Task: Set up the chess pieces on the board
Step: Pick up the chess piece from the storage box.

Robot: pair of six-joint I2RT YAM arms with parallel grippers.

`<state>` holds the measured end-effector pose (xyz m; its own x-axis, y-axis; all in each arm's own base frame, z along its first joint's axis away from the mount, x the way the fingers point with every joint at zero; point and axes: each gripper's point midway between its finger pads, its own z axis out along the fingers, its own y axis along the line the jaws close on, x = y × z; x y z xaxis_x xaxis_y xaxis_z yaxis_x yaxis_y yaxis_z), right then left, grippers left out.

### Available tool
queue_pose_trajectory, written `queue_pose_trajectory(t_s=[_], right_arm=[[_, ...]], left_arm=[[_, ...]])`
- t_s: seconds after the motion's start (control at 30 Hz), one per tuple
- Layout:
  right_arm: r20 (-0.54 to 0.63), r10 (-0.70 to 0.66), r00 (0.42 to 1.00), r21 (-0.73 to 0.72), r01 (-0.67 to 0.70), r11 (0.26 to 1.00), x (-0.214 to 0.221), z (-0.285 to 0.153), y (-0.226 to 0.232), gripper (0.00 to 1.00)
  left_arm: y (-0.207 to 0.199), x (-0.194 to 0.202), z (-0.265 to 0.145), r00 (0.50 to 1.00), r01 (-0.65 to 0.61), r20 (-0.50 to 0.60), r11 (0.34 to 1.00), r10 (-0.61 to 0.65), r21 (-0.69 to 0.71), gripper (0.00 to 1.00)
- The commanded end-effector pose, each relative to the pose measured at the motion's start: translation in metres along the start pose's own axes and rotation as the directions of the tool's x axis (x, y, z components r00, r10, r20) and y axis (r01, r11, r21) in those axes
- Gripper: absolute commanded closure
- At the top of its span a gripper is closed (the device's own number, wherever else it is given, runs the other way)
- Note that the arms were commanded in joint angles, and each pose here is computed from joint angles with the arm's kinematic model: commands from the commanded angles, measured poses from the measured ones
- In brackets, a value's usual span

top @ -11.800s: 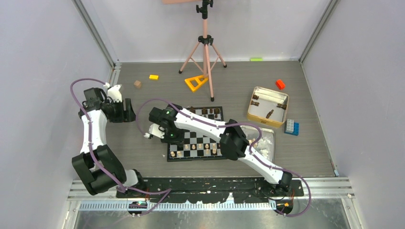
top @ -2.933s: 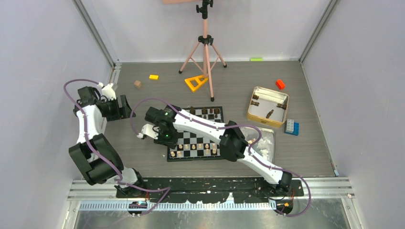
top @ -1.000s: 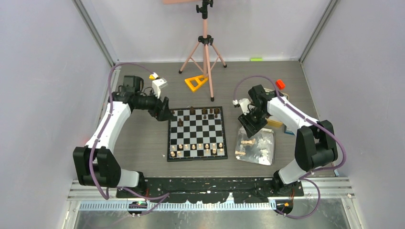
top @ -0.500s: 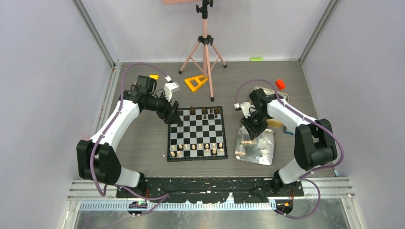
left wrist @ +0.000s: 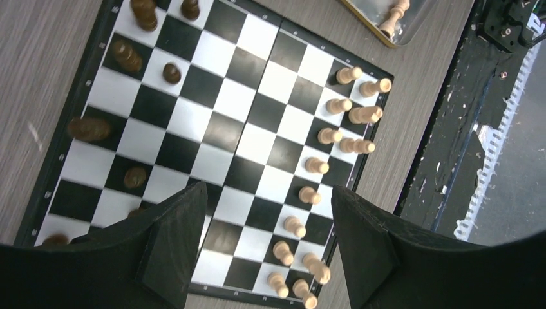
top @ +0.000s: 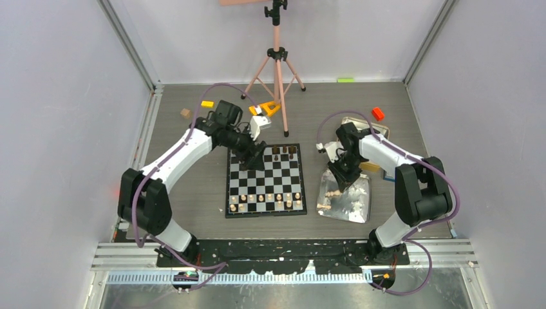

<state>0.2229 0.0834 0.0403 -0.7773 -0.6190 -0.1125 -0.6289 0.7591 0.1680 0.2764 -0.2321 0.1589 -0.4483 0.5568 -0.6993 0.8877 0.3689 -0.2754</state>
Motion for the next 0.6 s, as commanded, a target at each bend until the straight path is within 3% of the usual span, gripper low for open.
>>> queue_pose_trajectory(t_s=[0.0,0.33,0.57], right_arm=[[0.034,0.001,0.999,0.010,-0.002,1.000,-0.006,-0.009,-0.002,0.86],[0.120,0.089,0.989,-0.020,-0.087,0.996,-0.016,-0.043,0.005,0.95],[0.143,0.142,0.979,-0.039,-0.138,0.990,-0.019,-0.062,0.006,0.99]], left_arm=[[-0.009,-0.038,0.019,0.997,-0.050,0.063,0.999,0.049,0.015,0.27],[-0.059,-0.093,0.088,0.982,-0.103,0.176,0.978,0.070,0.182,0.31],[-0.096,-0.103,0.134,0.980,-0.150,0.162,0.969,0.119,0.195,0.30]])
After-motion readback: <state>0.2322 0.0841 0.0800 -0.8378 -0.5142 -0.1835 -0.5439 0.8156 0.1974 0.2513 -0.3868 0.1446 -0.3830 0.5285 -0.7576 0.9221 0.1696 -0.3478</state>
